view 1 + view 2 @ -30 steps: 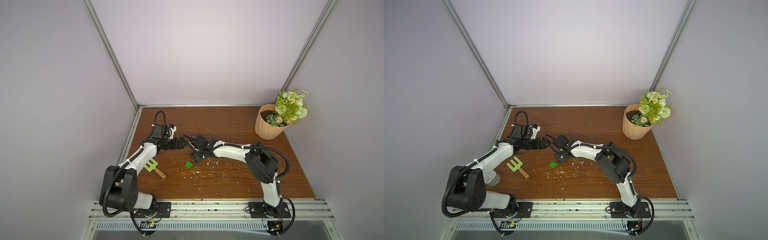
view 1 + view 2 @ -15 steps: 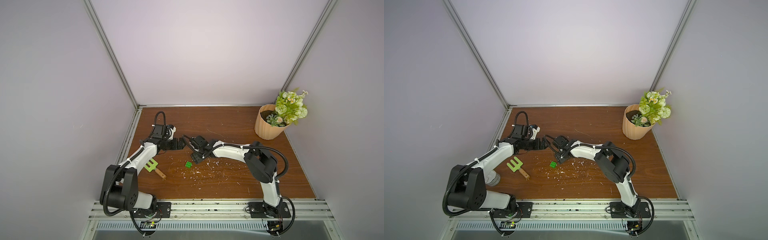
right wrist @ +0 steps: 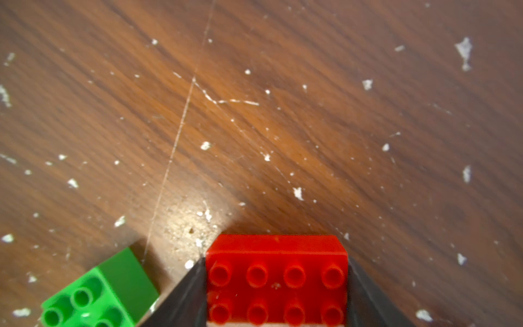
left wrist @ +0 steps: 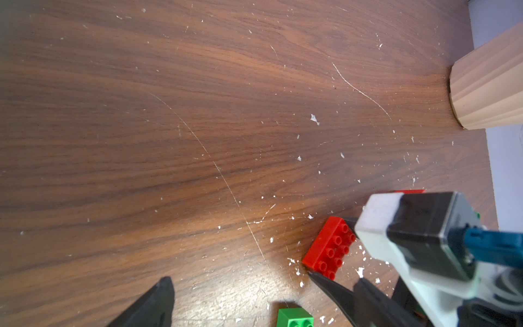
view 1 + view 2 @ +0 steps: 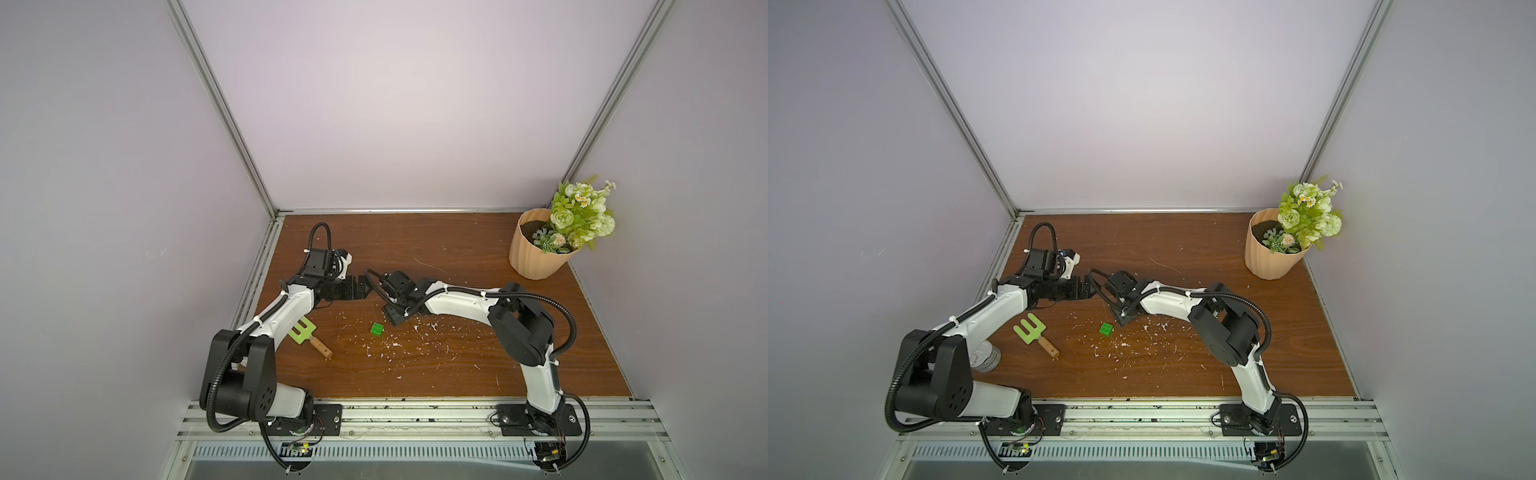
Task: Assemble a giraffe with lego
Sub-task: Adjust the lego brick at the center of the board, then pick up the lego brick from the center of the board.
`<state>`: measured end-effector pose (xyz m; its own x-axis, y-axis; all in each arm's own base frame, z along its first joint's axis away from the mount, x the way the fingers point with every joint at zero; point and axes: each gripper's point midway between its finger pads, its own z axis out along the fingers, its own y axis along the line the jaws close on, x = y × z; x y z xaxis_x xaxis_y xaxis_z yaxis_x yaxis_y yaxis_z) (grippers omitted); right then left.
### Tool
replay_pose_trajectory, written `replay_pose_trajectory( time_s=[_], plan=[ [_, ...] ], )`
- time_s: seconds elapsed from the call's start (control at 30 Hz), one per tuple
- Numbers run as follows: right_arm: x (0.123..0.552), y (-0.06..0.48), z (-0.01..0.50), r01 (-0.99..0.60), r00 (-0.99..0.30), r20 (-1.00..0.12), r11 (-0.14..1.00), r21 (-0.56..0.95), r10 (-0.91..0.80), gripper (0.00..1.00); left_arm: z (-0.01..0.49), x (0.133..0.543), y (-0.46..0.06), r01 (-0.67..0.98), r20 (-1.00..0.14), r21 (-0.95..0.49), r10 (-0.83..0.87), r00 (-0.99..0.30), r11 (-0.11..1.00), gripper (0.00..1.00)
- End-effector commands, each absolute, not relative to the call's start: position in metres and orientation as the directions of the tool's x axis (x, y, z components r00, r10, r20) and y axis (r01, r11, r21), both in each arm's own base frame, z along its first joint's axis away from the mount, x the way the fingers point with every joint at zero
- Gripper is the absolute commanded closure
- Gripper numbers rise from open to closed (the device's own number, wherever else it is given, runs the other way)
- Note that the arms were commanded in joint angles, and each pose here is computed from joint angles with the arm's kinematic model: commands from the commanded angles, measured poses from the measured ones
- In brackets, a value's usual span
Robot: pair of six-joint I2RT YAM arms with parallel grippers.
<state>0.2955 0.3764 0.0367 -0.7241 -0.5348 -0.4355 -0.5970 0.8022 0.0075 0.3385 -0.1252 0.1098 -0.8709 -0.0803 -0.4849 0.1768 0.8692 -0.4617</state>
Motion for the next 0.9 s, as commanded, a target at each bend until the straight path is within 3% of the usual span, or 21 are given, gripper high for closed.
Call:
replay_pose_trajectory(
  time_s=[0.0, 0.53, 0.87],
  plan=[
    [0.3077, 0.3699, 0.0520, -0.529, -0.746, -0.452, 0.848, -0.045, -0.489, 0.36, 0.1134, 0.3407, -0.1214, 0.155, -0.477, -0.469, -0.102, -0.873, 0.870, 0.00],
    [0.3075, 0.3748, 0.0488, -0.488, -0.795, -0.433, 0.872, 0.039, -0.425, 0.20, 0.1134, 0.3403, -0.1218, 0.155, -0.475, -0.471, -0.102, -0.874, 0.868, 0.00],
    [0.3119, 0.3758, 0.0497, -0.505, -0.781, -0.441, 0.863, 0.027, -0.443, 0.21, 0.1134, 0.3403, -0.1219, 0.156, -0.476, -0.472, -0.102, -0.874, 0.868, 0.00]
  ],
)
